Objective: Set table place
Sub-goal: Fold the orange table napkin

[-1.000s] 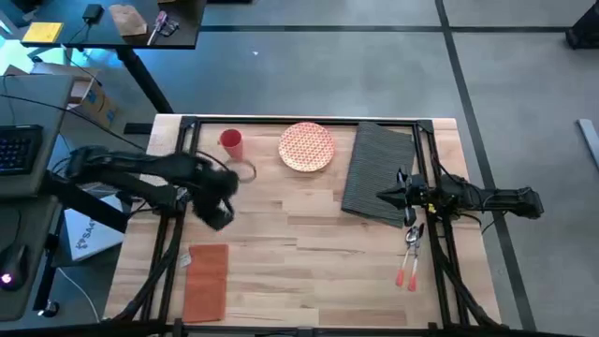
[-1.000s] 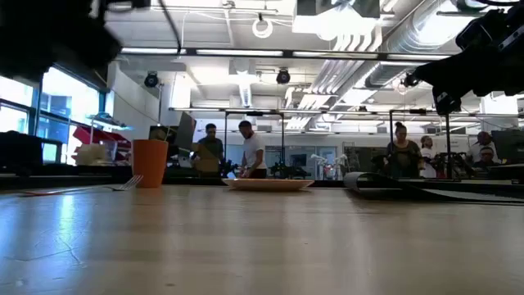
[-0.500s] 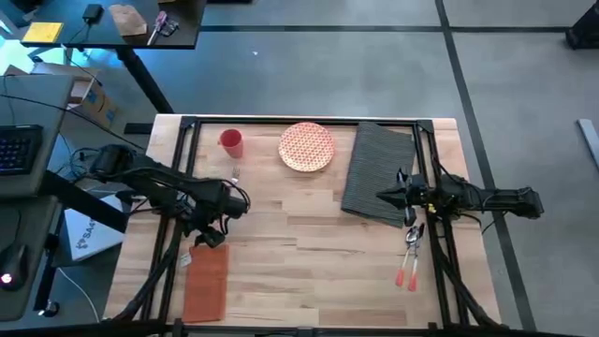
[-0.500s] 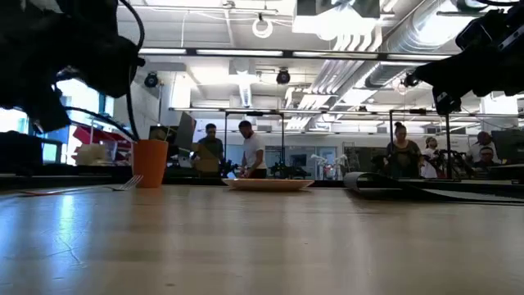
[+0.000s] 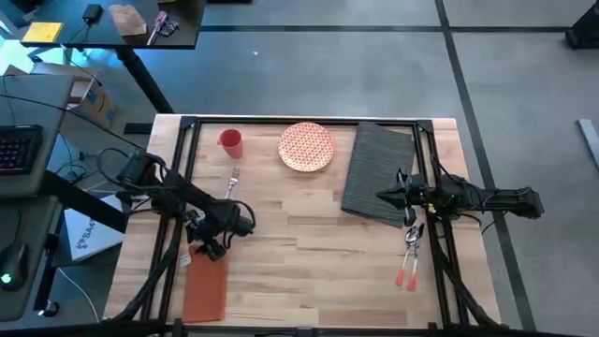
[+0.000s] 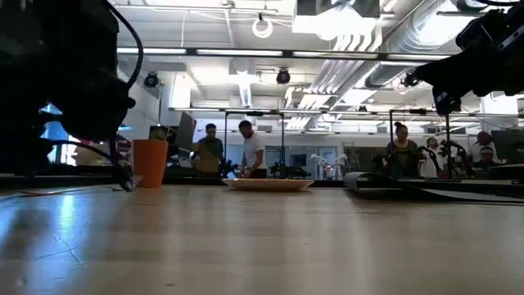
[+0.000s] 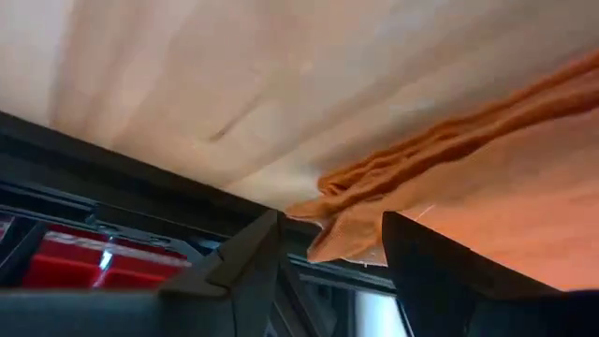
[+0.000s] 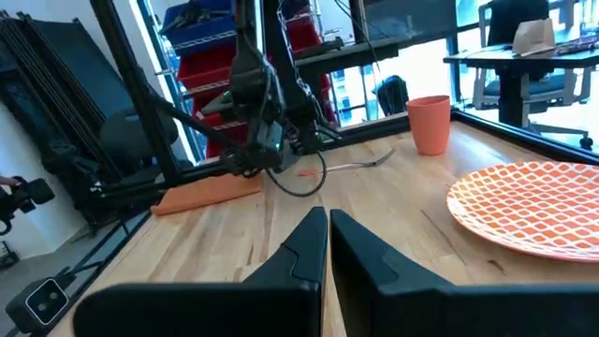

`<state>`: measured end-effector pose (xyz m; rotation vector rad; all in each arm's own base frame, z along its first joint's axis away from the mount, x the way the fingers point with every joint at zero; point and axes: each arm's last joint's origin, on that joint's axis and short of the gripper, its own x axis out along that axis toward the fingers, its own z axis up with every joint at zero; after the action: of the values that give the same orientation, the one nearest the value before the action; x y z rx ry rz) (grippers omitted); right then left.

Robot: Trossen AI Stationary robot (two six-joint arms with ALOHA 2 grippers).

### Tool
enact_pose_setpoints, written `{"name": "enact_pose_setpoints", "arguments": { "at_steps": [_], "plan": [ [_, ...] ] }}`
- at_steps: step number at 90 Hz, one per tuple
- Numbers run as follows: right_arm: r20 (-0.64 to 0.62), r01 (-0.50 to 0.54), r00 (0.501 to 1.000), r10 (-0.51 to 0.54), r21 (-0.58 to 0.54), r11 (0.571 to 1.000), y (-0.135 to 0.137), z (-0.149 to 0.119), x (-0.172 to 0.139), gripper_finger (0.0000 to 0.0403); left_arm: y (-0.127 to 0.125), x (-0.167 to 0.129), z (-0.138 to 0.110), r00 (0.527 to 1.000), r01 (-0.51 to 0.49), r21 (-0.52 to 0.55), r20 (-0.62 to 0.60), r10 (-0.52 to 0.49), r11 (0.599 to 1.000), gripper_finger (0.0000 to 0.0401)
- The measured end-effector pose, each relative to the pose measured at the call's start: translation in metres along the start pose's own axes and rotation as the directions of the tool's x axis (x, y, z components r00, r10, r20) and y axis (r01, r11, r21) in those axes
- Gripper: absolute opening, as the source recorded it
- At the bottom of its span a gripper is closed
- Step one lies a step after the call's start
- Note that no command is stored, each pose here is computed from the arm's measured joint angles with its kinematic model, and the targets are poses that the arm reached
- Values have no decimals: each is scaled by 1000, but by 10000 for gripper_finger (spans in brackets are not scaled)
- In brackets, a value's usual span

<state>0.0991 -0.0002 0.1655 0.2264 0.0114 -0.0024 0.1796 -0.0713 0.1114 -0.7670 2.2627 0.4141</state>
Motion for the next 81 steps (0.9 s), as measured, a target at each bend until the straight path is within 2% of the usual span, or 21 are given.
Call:
{"name": "enact_pose_setpoints", "arguments": {
  "at_steps": [9, 33, 49, 56, 64, 71, 77, 81],
  "plan": [
    [0, 0, 1000, 0, 0, 1000, 0, 0, 0, 0, -3, 0, -3, 1000, -3, 10, -9, 3, 1000, 131],
    [0, 0, 1000, 0, 0, 1000, 0, 0, 0, 0, -15, -16, -11, 1000, -28, 73, 8, 28, 997, 14],
    [0, 0, 1000, 0, 0, 1000, 0, 0, 0, 0, -25, -46, -24, 990, -127, 134, 85, 116, 983, 2],
    [0, 0, 1000, 0, 0, 1000, 0, 0, 0, 0, -31, -66, -33, 984, -143, 170, 128, 122, 975, 1],
    [0, 0, 1000, 0, 0, 1000, 0, 0, 0, 0, -37, -95, -46, 975, -119, 205, 210, 75, 971, 0],
    [0, 0, 1000, 0, 0, 1000, 0, 0, 0, 0, -42, -128, -63, 953, -45, 272, 300, -41, 961, 0],
    [0, 0, 1000, 0, 0, 1000, 0, 0, 0, 0, -47, -160, -82, 910, 16, 358, 383, -162, 933, 0],
    [0, 0, 1000, 0, 0, 1000, 0, 0, 0, 0, -47, -182, -97, 864, 43, 405, 444, -238, 913, 0]
  ]
}}
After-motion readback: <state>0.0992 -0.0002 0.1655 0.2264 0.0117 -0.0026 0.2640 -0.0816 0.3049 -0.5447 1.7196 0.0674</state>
